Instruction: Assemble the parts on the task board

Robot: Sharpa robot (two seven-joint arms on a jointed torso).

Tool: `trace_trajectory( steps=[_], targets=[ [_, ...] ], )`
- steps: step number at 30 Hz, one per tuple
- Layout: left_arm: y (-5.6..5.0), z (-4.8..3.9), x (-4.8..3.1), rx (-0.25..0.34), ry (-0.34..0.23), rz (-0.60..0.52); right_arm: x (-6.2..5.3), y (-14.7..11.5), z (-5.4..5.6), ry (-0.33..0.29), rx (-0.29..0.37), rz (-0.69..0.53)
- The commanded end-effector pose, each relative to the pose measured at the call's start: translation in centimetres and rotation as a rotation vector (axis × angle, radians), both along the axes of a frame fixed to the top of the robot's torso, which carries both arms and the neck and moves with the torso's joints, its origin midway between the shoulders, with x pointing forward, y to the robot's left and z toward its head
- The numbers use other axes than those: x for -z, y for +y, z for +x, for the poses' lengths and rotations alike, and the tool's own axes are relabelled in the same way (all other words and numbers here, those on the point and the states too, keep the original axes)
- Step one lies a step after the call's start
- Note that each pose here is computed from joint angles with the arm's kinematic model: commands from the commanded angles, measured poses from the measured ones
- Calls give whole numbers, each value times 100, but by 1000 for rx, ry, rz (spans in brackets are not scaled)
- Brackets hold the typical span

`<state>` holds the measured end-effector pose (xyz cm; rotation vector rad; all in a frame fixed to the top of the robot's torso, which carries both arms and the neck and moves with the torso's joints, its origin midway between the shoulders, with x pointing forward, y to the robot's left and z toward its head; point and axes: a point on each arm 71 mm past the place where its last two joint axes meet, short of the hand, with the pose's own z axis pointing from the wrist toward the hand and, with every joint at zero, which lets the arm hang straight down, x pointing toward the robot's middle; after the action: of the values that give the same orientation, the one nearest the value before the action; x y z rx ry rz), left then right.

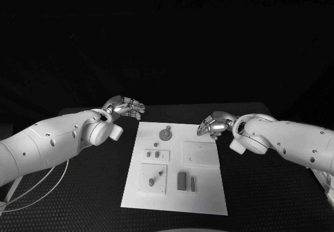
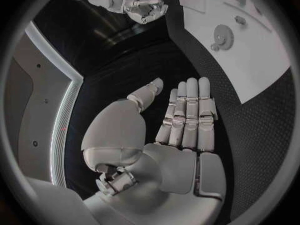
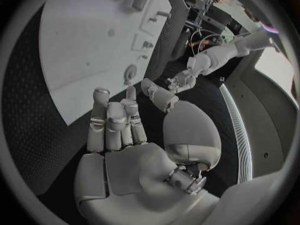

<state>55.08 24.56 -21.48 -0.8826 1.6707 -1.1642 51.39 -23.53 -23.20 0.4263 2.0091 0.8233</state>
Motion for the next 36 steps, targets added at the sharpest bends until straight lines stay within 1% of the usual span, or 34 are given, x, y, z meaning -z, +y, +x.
trace_trajectory(
  steps=[1,5,9,11,13,15,17,19,21,23,32,33,36],
  targets=[
    [1,30,14,-7,8,-56,-118,-123,214,-86,74,228],
    [37,76,43,-19,12,-79,-161,-249,431,-126,142,285],
    [87,151,51,-39,-1,-85,-176,-302,591,-153,192,329],
    [135,194,58,-52,-1,-93,-138,-299,655,-152,221,370],
    [177,248,61,-78,-6,-101,-88,-300,688,-151,239,406],
    [228,267,59,-92,-12,-102,-54,-272,712,-151,253,430],
    [305,278,50,-109,-18,-108,-26,-238,733,-142,260,472],
    [338,287,48,-122,-16,-118,-20,-218,738,-142,259,489],
    [330,305,50,-118,-14,-124,-6,-202,736,-138,256,502],
    [295,316,50,-114,-17,-127,-5,-208,724,-133,258,520],
    [198,308,54,-88,-15,-138,-23,-208,715,-133,253,537],
    [252,310,71,-116,-6,-103,-7,-222,724,-132,275,492],
    [236,294,77,-119,-8,-108,-4,-209,710,-135,278,499]
  ],
)
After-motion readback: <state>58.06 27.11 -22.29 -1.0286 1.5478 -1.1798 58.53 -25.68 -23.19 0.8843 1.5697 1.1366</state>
